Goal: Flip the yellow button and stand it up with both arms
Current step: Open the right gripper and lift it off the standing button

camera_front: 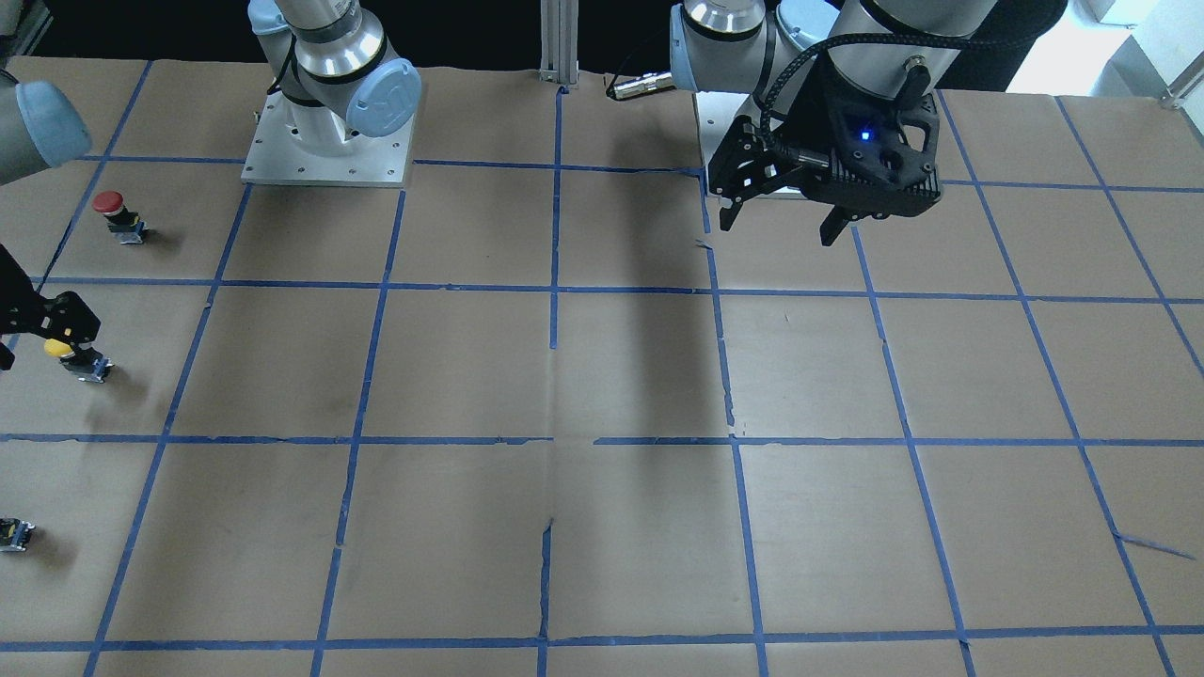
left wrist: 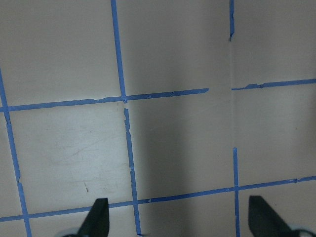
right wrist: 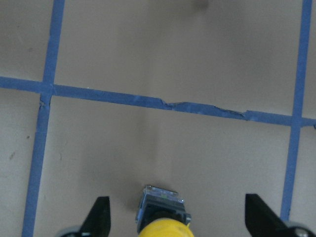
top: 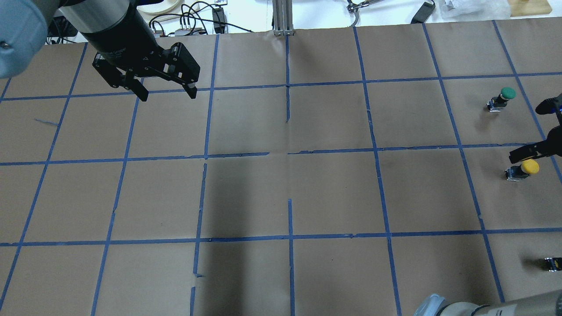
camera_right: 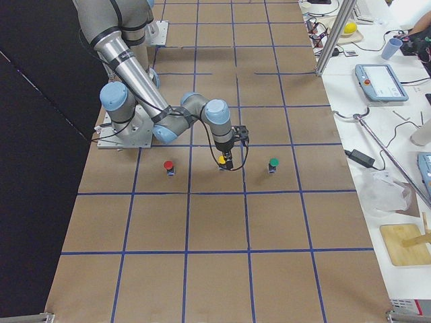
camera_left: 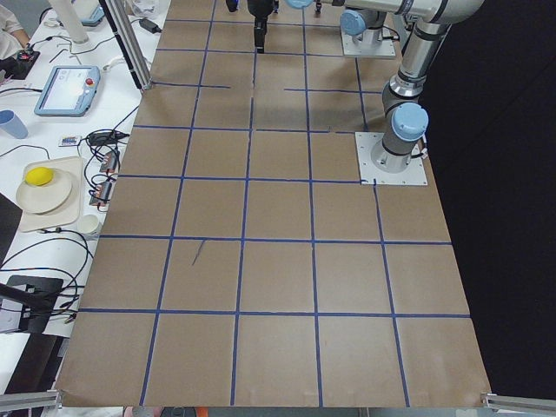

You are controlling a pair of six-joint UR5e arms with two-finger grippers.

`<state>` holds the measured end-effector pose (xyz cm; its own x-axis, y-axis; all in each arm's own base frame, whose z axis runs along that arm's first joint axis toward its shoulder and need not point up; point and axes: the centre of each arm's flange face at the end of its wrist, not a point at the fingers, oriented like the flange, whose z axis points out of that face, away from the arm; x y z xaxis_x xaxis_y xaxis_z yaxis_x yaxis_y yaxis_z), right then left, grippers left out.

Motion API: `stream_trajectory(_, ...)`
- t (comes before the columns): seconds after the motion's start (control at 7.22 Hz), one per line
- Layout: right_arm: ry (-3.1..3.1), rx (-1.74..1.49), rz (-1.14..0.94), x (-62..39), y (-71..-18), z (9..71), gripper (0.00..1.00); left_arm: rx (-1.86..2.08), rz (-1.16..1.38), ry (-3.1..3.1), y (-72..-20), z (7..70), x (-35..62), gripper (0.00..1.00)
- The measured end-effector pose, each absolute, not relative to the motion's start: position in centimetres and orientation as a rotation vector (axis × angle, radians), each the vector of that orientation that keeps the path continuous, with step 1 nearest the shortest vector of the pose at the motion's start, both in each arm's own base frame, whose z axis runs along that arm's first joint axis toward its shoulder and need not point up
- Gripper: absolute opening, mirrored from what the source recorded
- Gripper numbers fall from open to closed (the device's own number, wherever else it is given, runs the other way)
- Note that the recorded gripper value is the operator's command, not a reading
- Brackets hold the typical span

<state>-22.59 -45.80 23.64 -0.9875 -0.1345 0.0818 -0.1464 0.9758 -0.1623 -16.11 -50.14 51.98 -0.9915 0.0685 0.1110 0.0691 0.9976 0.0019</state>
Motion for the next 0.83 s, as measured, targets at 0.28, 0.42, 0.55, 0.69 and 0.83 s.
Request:
stream_trajectory(0.28,-3.074,0.163,0.181,-23.5,-46.5,26.0,1.00,-0.106,-0.002,-3.031,-50.2,52.2,-16.1,1.00)
stream_trajectory(0.42,-3.113,0.093,0.131,-23.7,-47.1,28.3,1.00,-0.106,-0.003,-3.031,-50.2,52.2,-16.1,1.00)
stream_trajectory(0.55,-3.147,0.024,0.086,-23.1,-47.8,30.9,1.00,-0.107,-0.005,-3.032,-50.1,52.2,-16.1,1.00)
stream_trajectory(0.69,-3.167,-0.028,0.051,-21.5,-48.5,33.4,1.00,-0.108,-0.004,-3.033,-50.1,52.2,-16.1,1.00)
stream_trajectory(0.83,-3.180,-0.090,0.014,-18.5,-49.2,35.9,1.00,-0.107,-0.003,-3.034,-50.1,52.3,-16.1,1.00)
